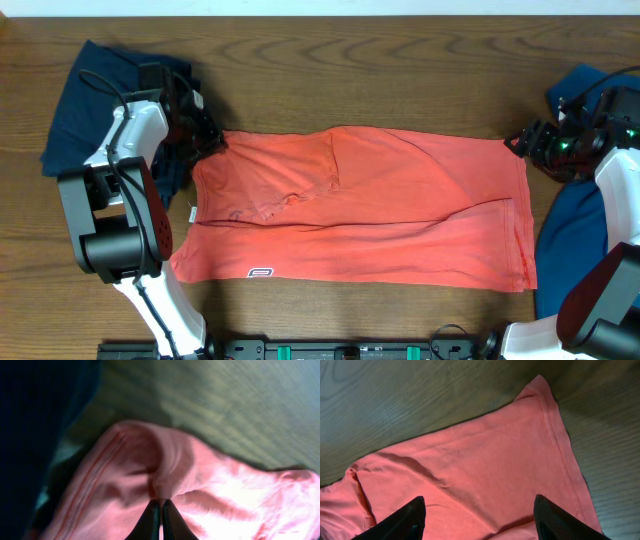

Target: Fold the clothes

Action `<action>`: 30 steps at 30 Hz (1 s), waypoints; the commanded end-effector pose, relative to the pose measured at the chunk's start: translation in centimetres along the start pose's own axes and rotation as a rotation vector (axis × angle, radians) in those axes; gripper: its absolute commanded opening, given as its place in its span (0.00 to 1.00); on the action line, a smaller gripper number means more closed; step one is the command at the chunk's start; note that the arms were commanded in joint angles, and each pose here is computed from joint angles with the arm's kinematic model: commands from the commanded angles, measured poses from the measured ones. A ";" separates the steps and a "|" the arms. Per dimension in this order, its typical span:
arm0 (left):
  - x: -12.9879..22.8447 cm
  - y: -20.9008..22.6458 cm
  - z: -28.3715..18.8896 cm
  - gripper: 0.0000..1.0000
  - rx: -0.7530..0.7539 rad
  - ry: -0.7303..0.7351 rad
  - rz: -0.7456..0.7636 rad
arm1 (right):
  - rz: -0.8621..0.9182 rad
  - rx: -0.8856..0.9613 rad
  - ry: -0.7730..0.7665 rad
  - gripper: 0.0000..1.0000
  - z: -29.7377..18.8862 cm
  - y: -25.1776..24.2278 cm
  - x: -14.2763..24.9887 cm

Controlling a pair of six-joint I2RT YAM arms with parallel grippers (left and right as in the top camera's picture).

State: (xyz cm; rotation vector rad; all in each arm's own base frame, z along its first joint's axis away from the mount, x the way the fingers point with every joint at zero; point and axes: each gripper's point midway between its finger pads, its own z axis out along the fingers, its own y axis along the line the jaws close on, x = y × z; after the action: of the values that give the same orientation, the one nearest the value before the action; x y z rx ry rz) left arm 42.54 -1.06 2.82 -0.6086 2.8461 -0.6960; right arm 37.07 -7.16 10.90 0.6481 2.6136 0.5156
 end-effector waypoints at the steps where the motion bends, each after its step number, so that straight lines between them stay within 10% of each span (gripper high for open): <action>1: -1.6 -1.8 -1.5 0.06 0.056 -0.062 0.021 | -0.013 0.000 -0.003 0.68 0.1 0.2 -0.1; 30: -3.1 0.1 -1.6 0.06 -0.059 -0.133 0.020 | -0.101 0.120 -0.122 0.62 9.9 -5.6 -5.1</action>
State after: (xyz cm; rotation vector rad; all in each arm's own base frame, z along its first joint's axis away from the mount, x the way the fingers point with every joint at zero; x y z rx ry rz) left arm 43.92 0.33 2.64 -0.6181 2.7990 -0.5853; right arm 43.51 -12.02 2.77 0.5857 2.5455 0.2909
